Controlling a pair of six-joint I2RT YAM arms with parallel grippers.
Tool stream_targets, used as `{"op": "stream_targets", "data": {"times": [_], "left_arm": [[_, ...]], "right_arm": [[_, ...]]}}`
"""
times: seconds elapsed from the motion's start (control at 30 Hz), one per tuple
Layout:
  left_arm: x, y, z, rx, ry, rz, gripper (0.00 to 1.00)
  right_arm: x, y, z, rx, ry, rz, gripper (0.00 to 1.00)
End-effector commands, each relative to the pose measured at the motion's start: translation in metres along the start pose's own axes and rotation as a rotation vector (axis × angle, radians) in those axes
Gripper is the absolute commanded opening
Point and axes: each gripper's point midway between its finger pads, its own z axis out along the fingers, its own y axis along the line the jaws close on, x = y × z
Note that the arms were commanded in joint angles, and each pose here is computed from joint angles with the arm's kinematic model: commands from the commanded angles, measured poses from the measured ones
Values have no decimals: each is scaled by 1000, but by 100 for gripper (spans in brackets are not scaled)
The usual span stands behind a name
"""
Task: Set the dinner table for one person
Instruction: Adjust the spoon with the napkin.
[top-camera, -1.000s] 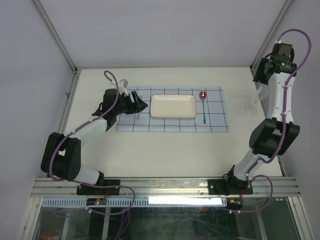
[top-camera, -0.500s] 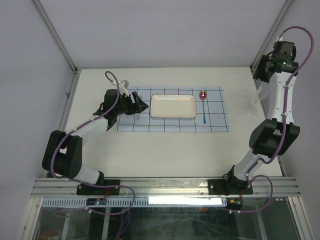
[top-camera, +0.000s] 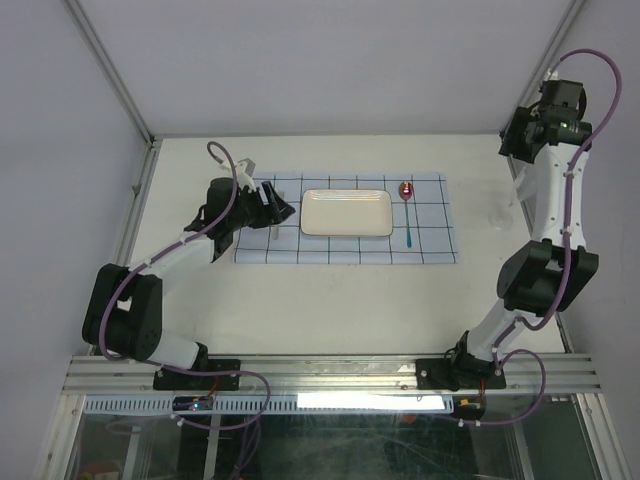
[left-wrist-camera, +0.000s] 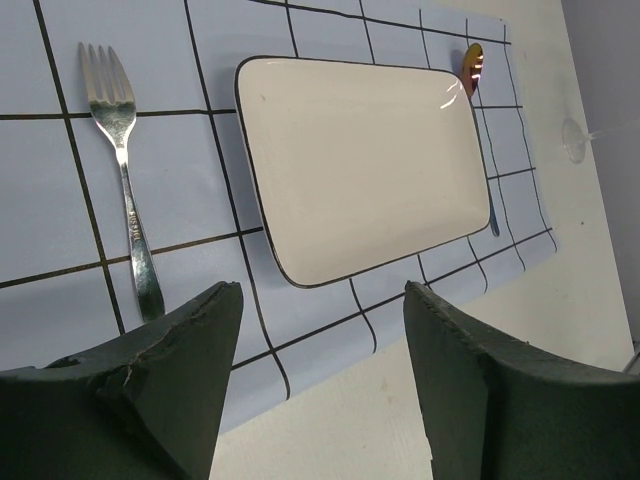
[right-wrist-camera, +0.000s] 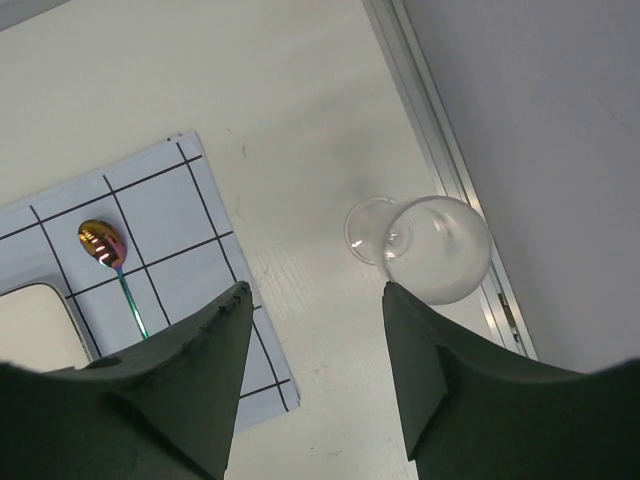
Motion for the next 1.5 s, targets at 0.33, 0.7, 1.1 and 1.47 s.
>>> {"op": "stream_targets", "data": {"times": [0.33, 0.7, 1.1, 1.47], "left_arm": [[-50, 2, 2, -56, -138, 52, 67], [-70, 21, 27, -128, -180, 64, 67], [-86, 38, 72, -133, -195, 39, 66], [-103, 64, 91, -150, -207, 34, 31]], "right_arm": [[-23, 107, -48, -216, -123, -131, 58], [9, 157, -4, -288, -29, -195, 57], [40, 184, 74, -295, 77, -198, 31], [47, 220, 126, -352, 117, -178, 12]]}}
